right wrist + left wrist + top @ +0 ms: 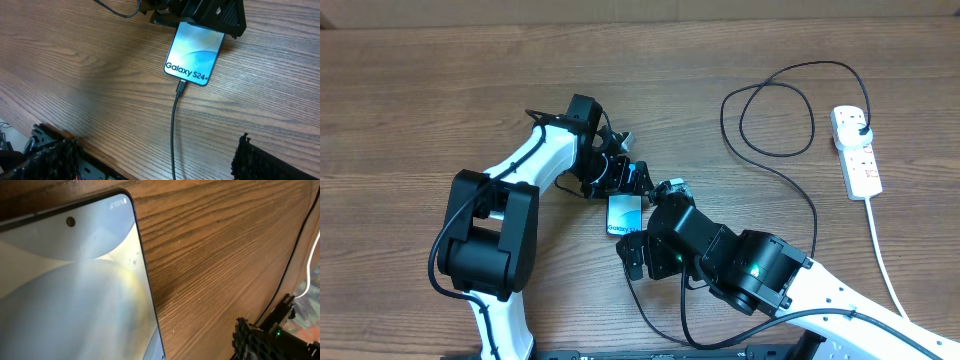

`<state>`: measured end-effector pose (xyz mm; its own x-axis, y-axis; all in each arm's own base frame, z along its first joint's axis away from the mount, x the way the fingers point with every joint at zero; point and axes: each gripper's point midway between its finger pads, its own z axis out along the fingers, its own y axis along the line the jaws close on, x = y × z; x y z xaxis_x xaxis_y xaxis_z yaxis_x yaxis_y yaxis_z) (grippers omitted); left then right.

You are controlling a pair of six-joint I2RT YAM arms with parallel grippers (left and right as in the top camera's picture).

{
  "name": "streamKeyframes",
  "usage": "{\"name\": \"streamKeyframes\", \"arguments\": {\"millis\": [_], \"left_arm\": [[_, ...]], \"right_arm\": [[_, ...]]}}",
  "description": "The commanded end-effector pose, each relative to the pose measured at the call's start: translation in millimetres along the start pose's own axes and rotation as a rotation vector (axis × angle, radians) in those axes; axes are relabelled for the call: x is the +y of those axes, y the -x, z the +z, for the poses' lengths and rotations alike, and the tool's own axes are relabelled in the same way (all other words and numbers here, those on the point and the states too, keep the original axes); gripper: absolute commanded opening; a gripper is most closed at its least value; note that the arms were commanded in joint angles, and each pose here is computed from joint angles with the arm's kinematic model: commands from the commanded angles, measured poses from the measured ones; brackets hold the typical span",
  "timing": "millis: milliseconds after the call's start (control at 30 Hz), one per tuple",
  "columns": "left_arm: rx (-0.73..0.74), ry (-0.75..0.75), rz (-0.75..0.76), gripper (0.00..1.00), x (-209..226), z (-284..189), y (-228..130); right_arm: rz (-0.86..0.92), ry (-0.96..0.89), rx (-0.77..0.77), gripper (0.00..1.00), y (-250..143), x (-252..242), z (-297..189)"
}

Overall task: Plug charger to phone and switch on socket
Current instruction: 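Open the left gripper and lift both grippers away from the phone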

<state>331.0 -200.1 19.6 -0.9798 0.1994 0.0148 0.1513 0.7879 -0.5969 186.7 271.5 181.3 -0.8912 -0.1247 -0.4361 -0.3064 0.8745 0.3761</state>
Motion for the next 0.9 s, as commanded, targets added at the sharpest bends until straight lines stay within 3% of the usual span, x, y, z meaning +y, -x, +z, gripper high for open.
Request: {"name": "streamKeyframes", "arguments": {"millis": [0, 867], "left_arm": [[0.121, 0.288, -0.044, 1.00, 77.1, 29.4, -31.5], [0.141, 0.374, -0.066, 1.00, 90.6, 23.9, -37.6]], "right_arm": [[0.007, 0.009, -0.036, 1.00, 10.6, 4.5, -5.9], [0.007, 0.009, -0.036, 1.00, 10.6, 4.6, -6.0]]}}
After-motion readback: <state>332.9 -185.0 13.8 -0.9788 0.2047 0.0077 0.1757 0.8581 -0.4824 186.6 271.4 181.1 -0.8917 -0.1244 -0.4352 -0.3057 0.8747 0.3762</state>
